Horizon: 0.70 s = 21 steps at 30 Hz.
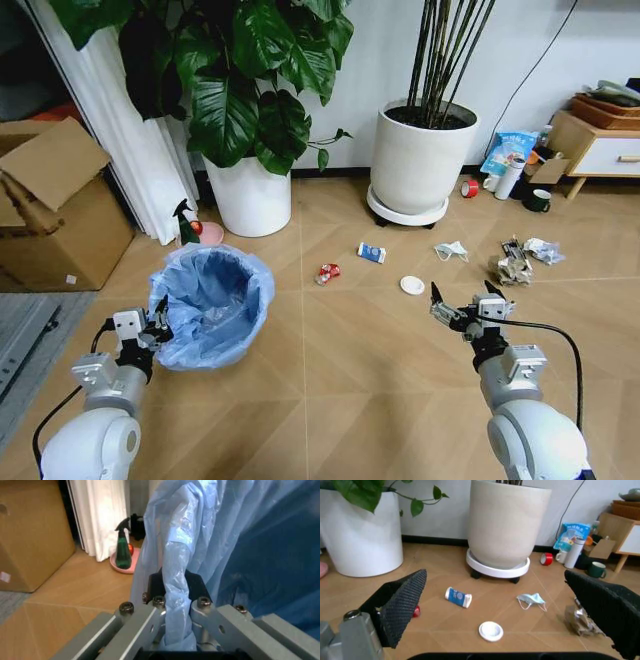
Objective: Pick up the trash bin and place the garbage on the floor into it.
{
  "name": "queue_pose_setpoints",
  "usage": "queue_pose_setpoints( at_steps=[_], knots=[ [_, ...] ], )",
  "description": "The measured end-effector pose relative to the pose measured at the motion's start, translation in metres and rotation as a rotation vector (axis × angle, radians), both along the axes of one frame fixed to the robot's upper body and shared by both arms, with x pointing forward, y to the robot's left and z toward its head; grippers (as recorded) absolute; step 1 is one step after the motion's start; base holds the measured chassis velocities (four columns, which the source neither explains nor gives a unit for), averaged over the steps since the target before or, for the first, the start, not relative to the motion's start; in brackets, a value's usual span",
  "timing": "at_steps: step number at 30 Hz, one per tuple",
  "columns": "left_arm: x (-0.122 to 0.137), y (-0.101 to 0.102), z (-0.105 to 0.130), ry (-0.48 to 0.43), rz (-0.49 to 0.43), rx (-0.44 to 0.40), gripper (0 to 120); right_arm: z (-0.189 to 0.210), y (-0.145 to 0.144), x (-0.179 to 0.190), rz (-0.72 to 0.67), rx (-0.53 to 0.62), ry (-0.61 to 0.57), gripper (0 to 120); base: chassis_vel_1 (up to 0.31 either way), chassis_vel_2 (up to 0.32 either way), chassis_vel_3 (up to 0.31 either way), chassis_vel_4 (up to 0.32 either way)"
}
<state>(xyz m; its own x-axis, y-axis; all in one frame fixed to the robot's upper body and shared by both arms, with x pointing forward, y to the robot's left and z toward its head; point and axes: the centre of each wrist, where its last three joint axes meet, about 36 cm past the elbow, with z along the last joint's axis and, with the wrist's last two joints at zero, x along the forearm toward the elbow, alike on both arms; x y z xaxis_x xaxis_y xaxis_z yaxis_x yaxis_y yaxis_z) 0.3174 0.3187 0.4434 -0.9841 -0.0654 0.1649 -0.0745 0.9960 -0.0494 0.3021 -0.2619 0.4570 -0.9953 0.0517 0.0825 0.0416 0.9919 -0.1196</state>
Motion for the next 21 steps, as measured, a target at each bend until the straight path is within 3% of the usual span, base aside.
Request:
queue_pose_setpoints(
  at_steps=[21],
  knots=[
    [-0.0001,0.0025,-0.0065,0.012,0.007,-0.008,0,-0.0052,0.0013,0.0017,0.003,0.001,0.010,100,-0.184,0.235,0.183,-0.231]
  ],
)
